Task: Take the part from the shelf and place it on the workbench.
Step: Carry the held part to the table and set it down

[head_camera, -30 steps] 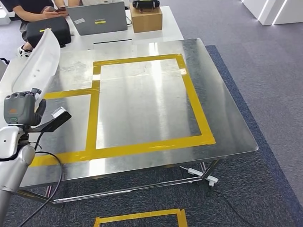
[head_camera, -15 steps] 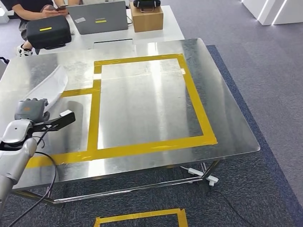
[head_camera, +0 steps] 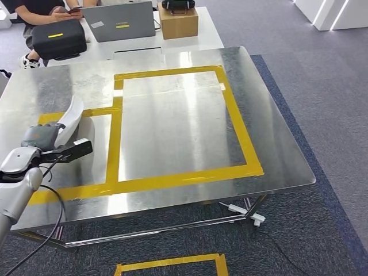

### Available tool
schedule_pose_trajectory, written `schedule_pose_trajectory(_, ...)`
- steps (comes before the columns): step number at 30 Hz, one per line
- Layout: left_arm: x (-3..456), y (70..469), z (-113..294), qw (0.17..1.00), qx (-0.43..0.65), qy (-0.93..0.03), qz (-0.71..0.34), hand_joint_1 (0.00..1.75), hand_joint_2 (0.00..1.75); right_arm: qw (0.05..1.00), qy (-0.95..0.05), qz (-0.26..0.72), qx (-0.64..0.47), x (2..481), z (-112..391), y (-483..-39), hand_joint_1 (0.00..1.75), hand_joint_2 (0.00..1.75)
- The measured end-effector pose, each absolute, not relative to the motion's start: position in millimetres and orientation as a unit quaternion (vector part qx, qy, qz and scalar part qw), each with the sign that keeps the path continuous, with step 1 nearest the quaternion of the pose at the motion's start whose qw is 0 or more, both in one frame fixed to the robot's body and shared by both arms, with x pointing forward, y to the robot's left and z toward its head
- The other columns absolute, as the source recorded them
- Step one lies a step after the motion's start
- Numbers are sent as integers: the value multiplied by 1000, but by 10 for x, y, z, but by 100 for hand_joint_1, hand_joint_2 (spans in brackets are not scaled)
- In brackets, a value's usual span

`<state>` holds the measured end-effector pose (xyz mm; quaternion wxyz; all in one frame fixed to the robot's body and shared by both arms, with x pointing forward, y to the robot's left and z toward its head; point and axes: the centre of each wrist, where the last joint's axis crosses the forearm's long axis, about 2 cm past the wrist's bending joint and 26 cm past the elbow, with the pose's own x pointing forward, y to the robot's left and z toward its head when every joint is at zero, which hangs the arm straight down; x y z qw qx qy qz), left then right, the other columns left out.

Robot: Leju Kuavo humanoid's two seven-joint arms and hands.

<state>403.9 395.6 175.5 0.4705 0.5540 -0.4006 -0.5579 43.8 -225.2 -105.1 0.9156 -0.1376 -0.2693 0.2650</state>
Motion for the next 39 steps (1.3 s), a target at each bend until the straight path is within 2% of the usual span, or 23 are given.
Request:
schedule_pose_trajectory(5,4036,3958,1751,470,553,-401,-560,0,175,916,-269,265,-138,439,-1051,-2252,0,0)
schedule_pose_trajectory(9,4033,3963,1749,469,553,-401,-560,0,0,916,-269,265,-138,439,-1051,-2252,0,0)
schedule_pose_trajectory(25,3810,3779,1794,367,605,-534,-462,0,0,915,-273,264,-137,440,-1051,-2252,0,0)
schedule_pose_trajectory(39,3719,3786,1812,359,610,-550,-444,0,0,917,-267,263,-136,432,-1049,-2230,0,0)
